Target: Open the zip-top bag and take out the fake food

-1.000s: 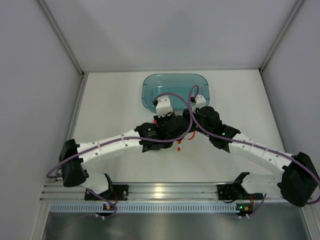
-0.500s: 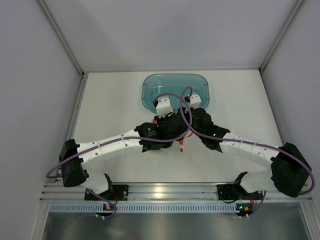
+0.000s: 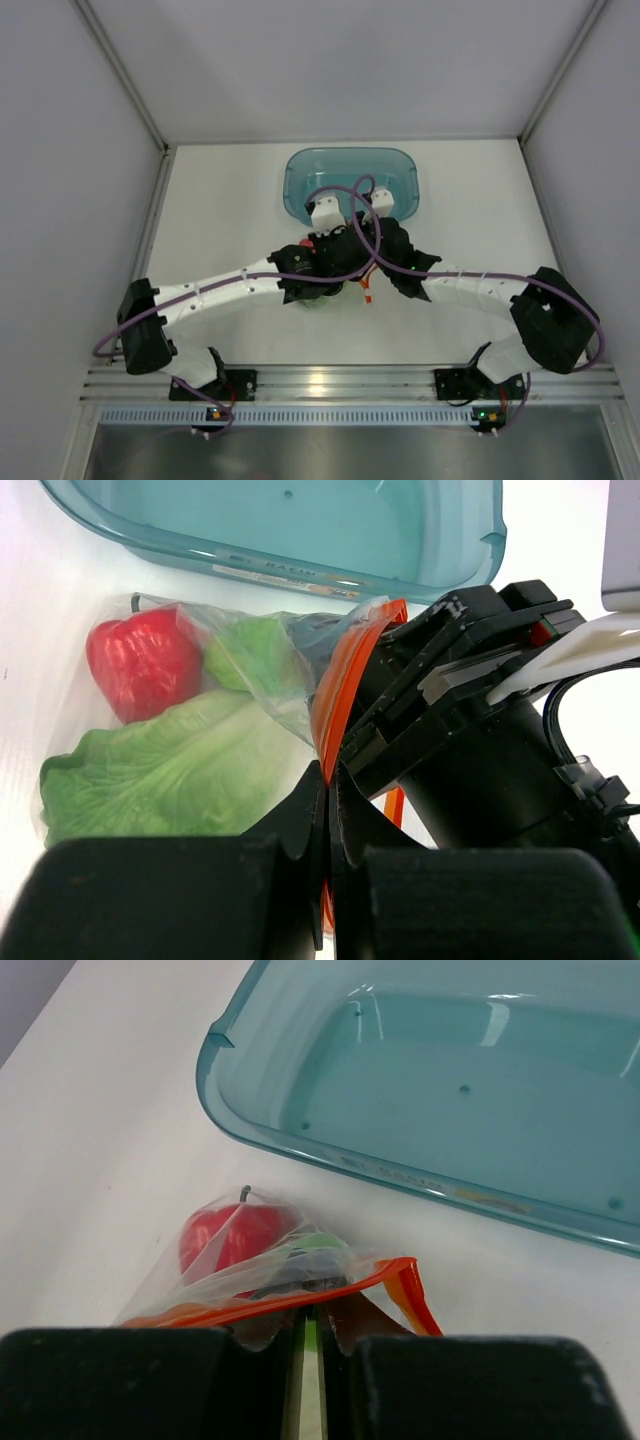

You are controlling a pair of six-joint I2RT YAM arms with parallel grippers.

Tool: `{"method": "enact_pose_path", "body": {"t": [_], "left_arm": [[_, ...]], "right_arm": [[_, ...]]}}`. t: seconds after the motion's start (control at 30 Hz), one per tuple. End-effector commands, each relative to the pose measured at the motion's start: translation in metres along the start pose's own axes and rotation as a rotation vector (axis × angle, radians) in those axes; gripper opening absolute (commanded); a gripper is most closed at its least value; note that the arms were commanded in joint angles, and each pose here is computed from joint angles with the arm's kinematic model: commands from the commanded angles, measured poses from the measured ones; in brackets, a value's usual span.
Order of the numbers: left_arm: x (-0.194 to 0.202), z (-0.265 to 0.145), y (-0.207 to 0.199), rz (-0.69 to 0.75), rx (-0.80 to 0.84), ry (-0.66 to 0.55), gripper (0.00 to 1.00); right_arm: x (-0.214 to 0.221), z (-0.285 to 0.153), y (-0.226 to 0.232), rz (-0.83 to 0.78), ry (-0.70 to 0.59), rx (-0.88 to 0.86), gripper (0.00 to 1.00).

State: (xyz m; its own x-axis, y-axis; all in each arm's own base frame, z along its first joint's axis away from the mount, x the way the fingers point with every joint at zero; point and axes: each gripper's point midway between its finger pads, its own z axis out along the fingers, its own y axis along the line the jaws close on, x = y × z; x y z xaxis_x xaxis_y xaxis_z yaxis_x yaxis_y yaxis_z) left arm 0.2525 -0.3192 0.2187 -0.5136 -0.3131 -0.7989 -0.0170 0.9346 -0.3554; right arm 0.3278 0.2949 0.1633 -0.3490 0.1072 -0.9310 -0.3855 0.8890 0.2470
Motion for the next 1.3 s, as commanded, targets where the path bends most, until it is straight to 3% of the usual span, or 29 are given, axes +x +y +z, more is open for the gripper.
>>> {"method": "enact_pose_path", "body": {"t": [0.0, 0.07, 0.57, 0.97, 1.27], "left_arm": [[-0.019, -0.012, -0.007, -0.066, 0.054, -0.034, 0.00], [-0.020, -0.010, -0.003, -0.062, 0.044, -0.037, 0.00], [-0.035, 0.015, 0.054, -0.147, -0.089, -0.077, 0.00], [-0.045, 0.013, 0.076, -0.171, -0.120, -0.101, 0.00], [-0.039, 0.013, 0.104, -0.164, -0.155, -0.089, 0.00]], "right_arm": [[-0.025, 0.004, 0.017, 0.023, -0.092, -0.028, 0.05], [-0.026, 0.002, 0.021, 0.015, -0.094, -0.037, 0.00], [-0.031, -0.058, 0.042, 0.007, -0.129, -0.133, 0.00], [-0.103, -0.111, 0.049, -0.015, -0.249, -0.181, 0.00], [-0.162, -0.110, 0.008, -0.076, -0.228, -0.017, 0.00]]}}
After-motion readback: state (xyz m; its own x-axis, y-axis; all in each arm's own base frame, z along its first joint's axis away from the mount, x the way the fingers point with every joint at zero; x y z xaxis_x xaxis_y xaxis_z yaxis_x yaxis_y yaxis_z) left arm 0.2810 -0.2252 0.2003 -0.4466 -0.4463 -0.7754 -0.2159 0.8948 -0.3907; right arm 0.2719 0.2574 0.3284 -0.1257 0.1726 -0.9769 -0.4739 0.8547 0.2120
